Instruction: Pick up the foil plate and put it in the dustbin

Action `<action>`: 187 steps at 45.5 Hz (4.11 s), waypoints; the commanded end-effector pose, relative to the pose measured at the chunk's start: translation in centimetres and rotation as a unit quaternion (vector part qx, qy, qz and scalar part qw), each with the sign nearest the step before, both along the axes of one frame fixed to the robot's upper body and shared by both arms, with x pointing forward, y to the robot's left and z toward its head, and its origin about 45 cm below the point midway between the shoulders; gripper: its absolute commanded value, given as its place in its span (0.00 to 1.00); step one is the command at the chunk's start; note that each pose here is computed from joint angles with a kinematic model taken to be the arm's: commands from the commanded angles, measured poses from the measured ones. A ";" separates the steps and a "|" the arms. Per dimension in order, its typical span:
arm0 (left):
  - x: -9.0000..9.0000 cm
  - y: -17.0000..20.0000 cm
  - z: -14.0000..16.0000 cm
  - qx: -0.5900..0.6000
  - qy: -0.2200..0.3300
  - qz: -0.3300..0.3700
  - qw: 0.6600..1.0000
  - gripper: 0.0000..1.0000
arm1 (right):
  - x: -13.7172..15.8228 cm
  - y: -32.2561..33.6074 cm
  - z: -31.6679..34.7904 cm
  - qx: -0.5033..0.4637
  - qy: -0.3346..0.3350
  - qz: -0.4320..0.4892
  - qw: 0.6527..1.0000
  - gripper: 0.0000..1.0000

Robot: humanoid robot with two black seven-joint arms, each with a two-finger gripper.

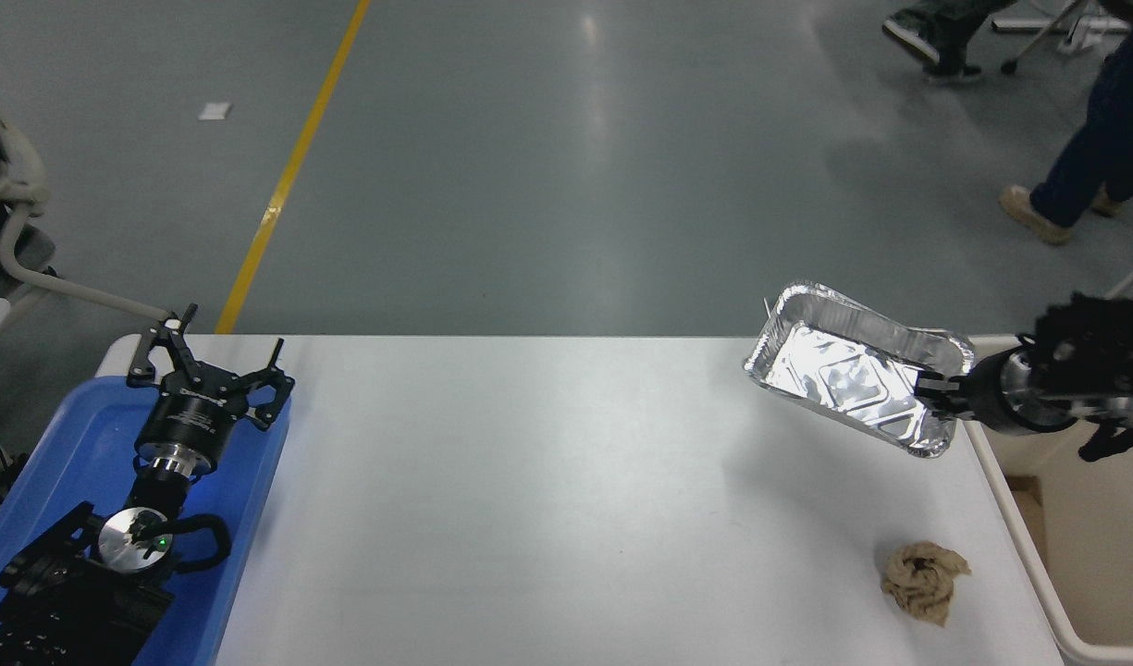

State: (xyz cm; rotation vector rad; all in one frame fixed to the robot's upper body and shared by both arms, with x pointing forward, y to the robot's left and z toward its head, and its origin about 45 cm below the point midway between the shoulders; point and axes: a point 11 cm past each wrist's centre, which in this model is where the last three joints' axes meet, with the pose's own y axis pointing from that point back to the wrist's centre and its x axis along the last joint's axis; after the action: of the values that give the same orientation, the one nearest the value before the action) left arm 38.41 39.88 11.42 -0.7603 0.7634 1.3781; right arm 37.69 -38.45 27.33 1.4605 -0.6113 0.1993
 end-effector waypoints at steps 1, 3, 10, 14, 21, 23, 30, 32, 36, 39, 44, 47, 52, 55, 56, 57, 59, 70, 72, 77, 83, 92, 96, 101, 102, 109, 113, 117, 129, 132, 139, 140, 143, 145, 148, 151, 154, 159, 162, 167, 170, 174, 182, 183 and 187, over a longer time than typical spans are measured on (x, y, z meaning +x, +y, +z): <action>0.0 0.0 0.0 0.000 0.000 0.000 1.000 0.99 | -0.3 2.4 11.6 0.002 -0.039 0.034 0.999 0.00; 0.0 0.0 0.0 0.000 0.000 0.000 1.000 0.99 | -0.3 2.9 13.5 -0.002 -0.042 0.046 0.998 0.00; -0.1 0.1 0.0 0.001 0.000 0.001 1.000 0.99 | -1.0 3.8 17.7 -0.010 -0.036 0.070 0.997 0.00; -0.1 0.1 0.0 0.001 0.000 0.001 1.000 0.99 | -1.3 3.6 18.6 -0.012 -0.034 0.068 0.997 0.00; -0.1 0.1 0.0 0.000 0.000 0.001 1.000 0.99 | -1.6 2.7 18.4 -0.021 -0.029 0.056 0.998 0.00; -0.1 0.2 0.0 0.001 0.000 0.002 1.000 0.99 | -1.6 2.4 18.4 -0.023 -0.028 0.053 0.998 0.00; -0.1 0.1 0.0 0.000 0.000 0.001 1.000 0.99 | -2.1 -1.5 18.6 -0.048 -0.033 0.023 0.998 0.00; -0.1 0.2 0.0 0.001 0.000 0.002 1.000 0.99 | -2.2 -3.3 18.5 -0.062 -0.034 0.012 0.997 0.00; -0.1 0.1 0.0 0.000 0.000 0.001 1.000 0.99 | -2.8 -8.4 17.4 -0.085 -0.033 -0.019 0.996 0.00; -0.1 0.1 0.0 0.000 0.000 0.001 1.000 0.99 | -3.3 -12.7 16.7 -0.096 -0.043 -0.055 0.993 0.00; -0.1 0.1 0.0 0.000 0.000 0.001 1.000 0.99 | -5.5 -19.7 14.4 -0.097 -0.058 -0.134 0.984 0.00; -0.1 0.1 0.0 0.001 0.000 0.001 1.000 0.99 | -6.7 -22.8 12.9 -0.098 -0.073 -0.171 0.978 0.00; -0.1 0.1 0.0 0.001 0.000 0.001 1.000 0.99 | -8.7 -27.3 10.0 -0.124 -0.101 -0.222 0.962 0.00; 0.0 0.1 0.0 0.001 0.000 0.001 1.000 0.99 | -9.9 -29.1 6.5 -0.148 -0.105 -0.243 0.953 0.00; 0.0 0.1 0.0 0.001 0.000 0.001 1.000 0.99 | -10.4 -29.5 5.2 -0.148 -0.107 -0.252 0.950 0.00; 0.0 0.1 0.0 0.000 -0.001 0.001 1.000 0.99 | -10.9 -29.8 4.0 -0.149 -0.108 -0.261 0.948 0.00; 0.0 0.1 0.0 0.001 0.000 0.001 1.000 0.99 | -11.7 -30.1 1.5 -0.143 -0.113 -0.283 0.942 0.00; 0.0 0.0 0.0 0.000 0.000 0.000 1.000 0.99 | -11.7 -26.9 -9.6 -0.089 -0.147 -0.370 0.913 0.00; 0.0 0.0 0.0 0.000 0.000 0.000 1.000 0.99 | -11.8 -26.5 -10.9 -0.090 -0.154 -0.382 0.907 0.00; 0.0 0.1 0.0 0.000 -0.001 0.001 1.000 0.99 | -12.0 -24.7 -14.7 -0.080 -0.163 -0.411 0.893 0.00; 0.0 0.0 0.0 0.000 0.000 0.000 1.000 0.99 | -12.6 -22.3 -18.6 -0.052 -0.159 -0.442 0.881 0.00; 0.0 0.1 0.0 0.000 -0.001 0.001 1.000 0.99 | -12.4 -20.1 -20.6 -0.021 -0.155 -0.455 0.877 0.00; 0.0 0.0 0.0 0.000 0.000 0.000 1.000 0.99 | -12.9 -19.9 -21.2 -0.016 -0.150 -0.459 0.876 0.00; 0.0 0.1 0.0 0.000 -0.001 0.001 1.000 0.99 | -12.9 -19.3 -21.7 -0.008 -0.148 -0.462 0.874 0.04; 0.0 0.1 0.0 0.000 0.000 0.001 1.000 0.99 | -12.8 -19.2 -21.7 -0.005 -0.149 -0.464 0.873 0.39; 0.0 0.0 0.0 0.000 0.000 0.000 1.000 0.99 | -12.4 -19.1 -21.4 0.005 -0.155 -0.466 0.871 1.00; 0.0 0.1 0.0 0.000 -0.001 0.001 1.000 0.99 | -12.2 -19.2 -21.2 0.005 -0.156 -0.464 0.872 1.00; 0.0 0.0 0.0 0.000 0.000 0.000 1.000 0.99 | -11.9 -19.2 -21.0 -0.003 -0.155 -0.447 0.881 1.00; 0.1 0.0 0.1 0.000 -0.001 0.000 1.000 0.99 | -5.5 -18.2 -11.4 0.010 -0.172 -0.327 0.929 1.00; 0.1 0.0 0.1 0.000 -0.001 0.000 1.000 0.99 | -3.6 -15.8 -9.2 0.010 -0.163 -0.258 0.952 1.00; 0.1 0.0 0.1 0.001 -0.001 -0.001 1.000 0.99 | -2.2 -12.6 -4.6 0.002 -0.143 -0.171 0.975 1.00; 0.1 0.0 0.1 0.001 -0.001 -0.001 1.000 0.99 | -2.1 -12.1 -4.1 0.002 -0.136 -0.162 0.977 1.00; 0.1 0.0 0.1 0.001 -0.001 -0.001 1.000 0.99 | -1.5 -9.8 -2.6 0.009 -0.104 -0.124 0.987 1.00; 0.1 0.0 0.1 0.001 -0.001 -0.001 1.000 0.99 | -1.3 -7.9 -1.7 0.018 -0.074 -0.097 0.992 1.00; 0.1 0.0 0.1 0.001 0.000 -0.001 1.000 0.99 | -1.1 -4.1 0.0 0.033 -0.019 -0.046 0.998 1.00; 0.1 0.0 0.1 0.001 0.000 -0.001 1.000 0.99 | -1.2 -0.6 1.8 0.046 0.031 -0.001 0.998 1.00; 0.1 0.0 0.1 0.001 0.000 -0.001 1.000 0.99 | -1.4 2.9 3.4 0.054 0.074 0.045 0.995 1.00; 0.1 0.0 0.1 0.001 0.000 -0.001 1.000 0.99 | -2.2 7.9 5.9 0.059 0.134 0.109 0.983 1.00; 0.1 0.0 0.1 0.001 -0.001 -0.001 1.000 0.99 | -2.8 10.2 7.0 0.052 0.173 0.143 0.973 1.00; 0.0 0.0 0.0 0.001 0.000 0.000 1.000 0.99 | -3.3 13.1 6.9 0.024 0.216 0.184 0.959 1.00; 0.0 0.0 0.0 0.001 0.000 0.000 1.000 0.99 | -3.6 13.9 6.7 0.009 0.232 0.195 0.953 1.00; 0.0 0.0 0.0 0.000 0.000 0.000 1.000 0.99 | -3.9 15.1 6.3 -0.006 0.252 0.204 0.946 1.00; 0.0 0.1 0.0 -0.001 -0.001 0.002 1.000 0.99 | -3.9 16.8 6.6 0.004 0.248 0.203 0.947 1.00; 0.0 0.0 0.0 -0.001 0.000 0.002 1.000 0.99 | -3.8 17.0 6.7 0.005 0.247 0.203 0.948 1.00; -0.1 0.1 0.0 -0.001 0.000 0.003 1.000 0.99 | -3.9 17.4 7.4 0.008 0.241 0.204 0.949 1.00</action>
State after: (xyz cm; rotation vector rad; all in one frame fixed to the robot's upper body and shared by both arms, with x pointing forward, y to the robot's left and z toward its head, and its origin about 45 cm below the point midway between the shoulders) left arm 38.40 39.93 11.42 -0.7606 0.7625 1.3794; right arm 34.44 -23.32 33.53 1.5777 0.0474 0.1438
